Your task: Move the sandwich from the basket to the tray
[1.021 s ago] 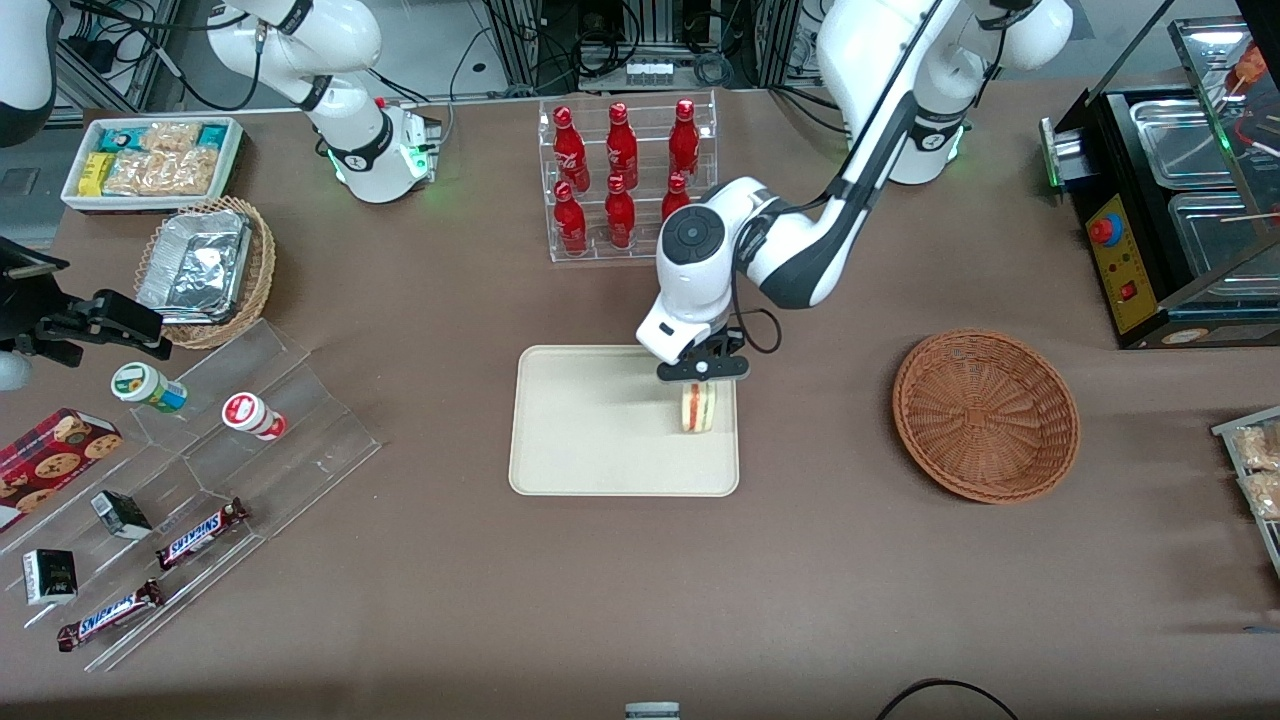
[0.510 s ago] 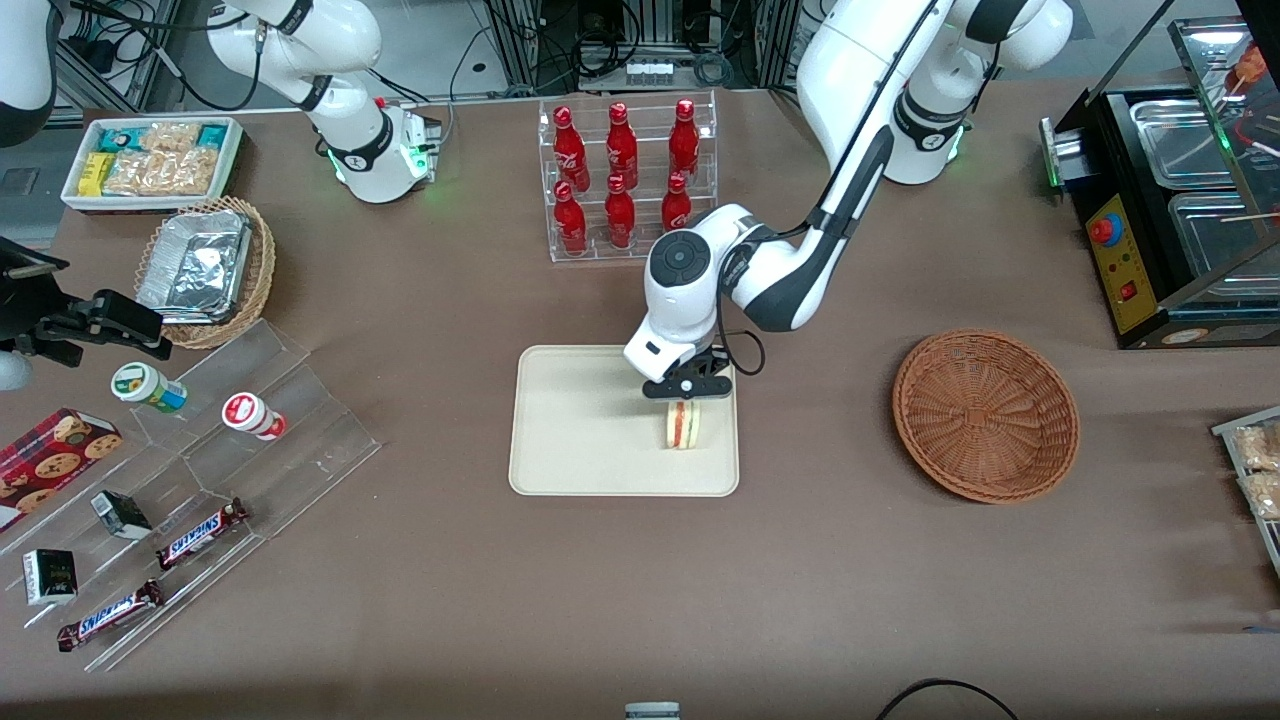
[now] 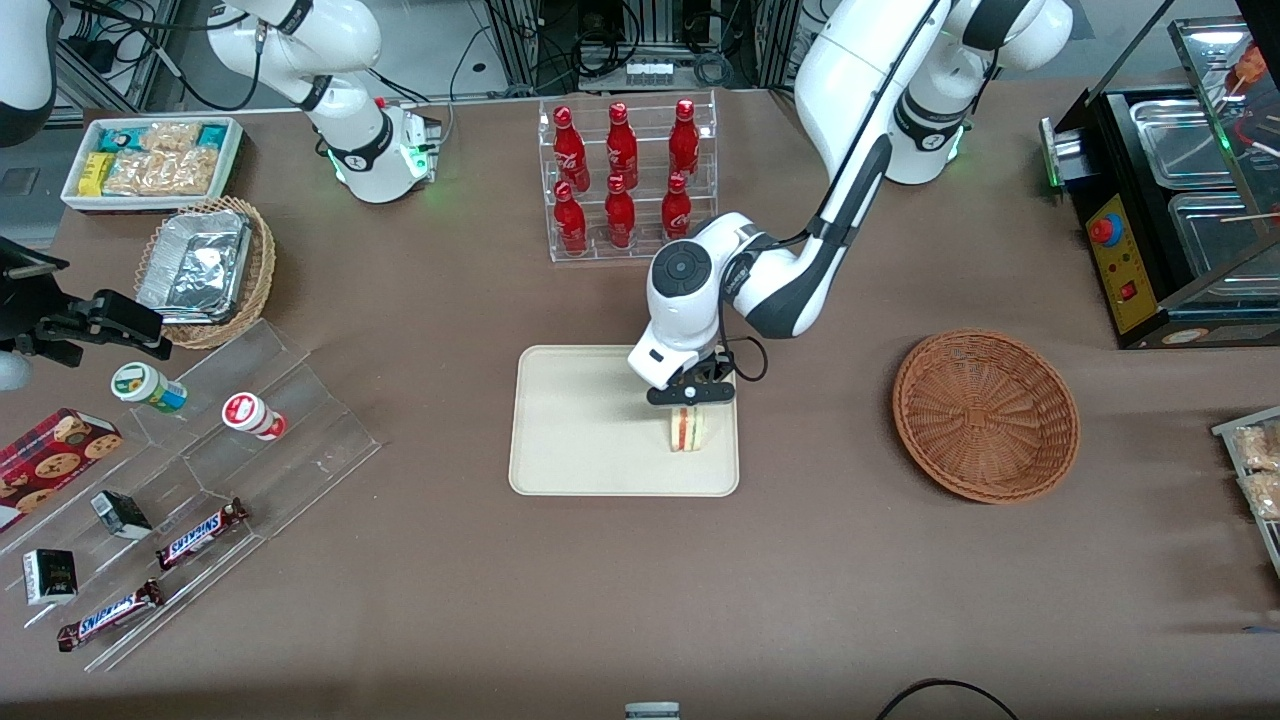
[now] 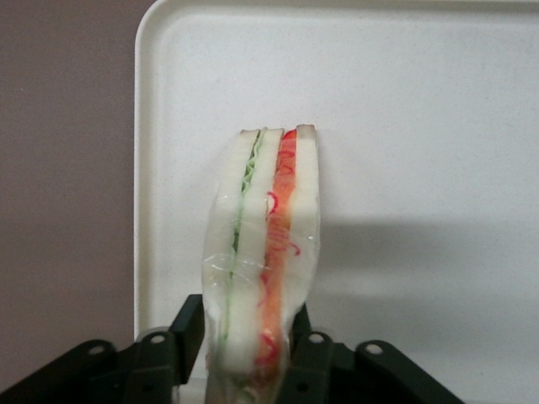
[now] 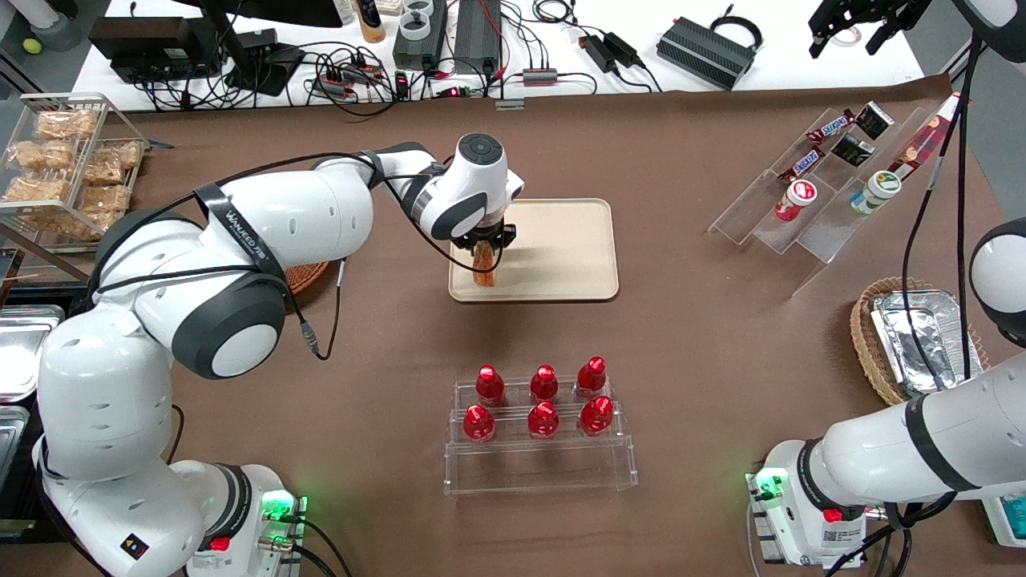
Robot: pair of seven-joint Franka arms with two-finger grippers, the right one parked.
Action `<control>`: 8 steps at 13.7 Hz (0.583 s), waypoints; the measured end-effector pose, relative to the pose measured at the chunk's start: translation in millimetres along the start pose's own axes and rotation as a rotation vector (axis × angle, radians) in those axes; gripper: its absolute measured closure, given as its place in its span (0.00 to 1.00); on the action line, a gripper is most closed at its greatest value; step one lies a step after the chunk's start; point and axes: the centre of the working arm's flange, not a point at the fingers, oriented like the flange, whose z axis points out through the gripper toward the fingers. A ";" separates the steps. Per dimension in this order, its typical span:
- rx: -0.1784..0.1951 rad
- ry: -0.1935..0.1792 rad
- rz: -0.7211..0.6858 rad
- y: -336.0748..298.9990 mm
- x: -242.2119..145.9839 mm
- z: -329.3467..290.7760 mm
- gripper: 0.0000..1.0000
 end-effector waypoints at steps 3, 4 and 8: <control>0.018 -0.006 -0.024 -1.8 6.7 -30.1 0.17; 0.023 -0.004 -0.043 -5.1 10.2 -54.8 0.06; 0.037 0.021 -0.144 -48.3 20.4 -174.7 0.00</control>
